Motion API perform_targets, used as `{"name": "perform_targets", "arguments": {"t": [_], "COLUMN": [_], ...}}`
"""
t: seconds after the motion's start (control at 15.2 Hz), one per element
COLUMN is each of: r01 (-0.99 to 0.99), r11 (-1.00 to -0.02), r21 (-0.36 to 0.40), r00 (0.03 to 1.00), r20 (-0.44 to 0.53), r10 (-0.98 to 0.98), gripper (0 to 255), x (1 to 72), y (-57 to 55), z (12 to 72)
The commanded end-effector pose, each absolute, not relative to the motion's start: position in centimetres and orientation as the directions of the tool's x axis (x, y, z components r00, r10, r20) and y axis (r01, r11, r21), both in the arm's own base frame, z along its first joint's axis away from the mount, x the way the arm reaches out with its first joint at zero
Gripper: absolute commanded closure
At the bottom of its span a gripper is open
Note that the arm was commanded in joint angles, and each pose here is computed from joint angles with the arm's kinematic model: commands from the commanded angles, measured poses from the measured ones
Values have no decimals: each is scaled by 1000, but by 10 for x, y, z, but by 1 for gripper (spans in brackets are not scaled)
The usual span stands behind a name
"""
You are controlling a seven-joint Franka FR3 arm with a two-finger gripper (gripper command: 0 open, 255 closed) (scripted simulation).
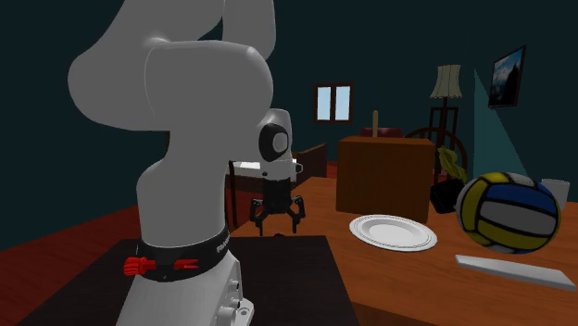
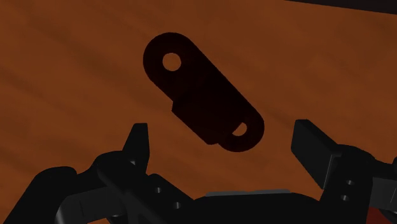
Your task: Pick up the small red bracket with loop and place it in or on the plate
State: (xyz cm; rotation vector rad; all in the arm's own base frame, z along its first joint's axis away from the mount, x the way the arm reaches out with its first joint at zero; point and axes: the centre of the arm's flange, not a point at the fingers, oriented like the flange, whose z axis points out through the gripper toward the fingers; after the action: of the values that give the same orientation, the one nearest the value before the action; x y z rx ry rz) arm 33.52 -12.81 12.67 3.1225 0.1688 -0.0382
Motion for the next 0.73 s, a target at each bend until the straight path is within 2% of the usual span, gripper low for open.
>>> {"name": "perform_targets", "arguments": {"t": [0.0, 0.4, 0.46, 0.66], "r01": [108, 108, 108, 108], "r11": [-994, -994, -994, -994], "r21": [13, 13, 13, 13], "r00": [994, 994, 994, 994], "r20": [-25, -25, -25, -25], "r10": [108, 108, 108, 108], "gripper": [0, 0, 255, 255], "x": [336, 336, 336, 336], "y": [-127, -127, -127, -127], "z": [122, 122, 122, 122]}}
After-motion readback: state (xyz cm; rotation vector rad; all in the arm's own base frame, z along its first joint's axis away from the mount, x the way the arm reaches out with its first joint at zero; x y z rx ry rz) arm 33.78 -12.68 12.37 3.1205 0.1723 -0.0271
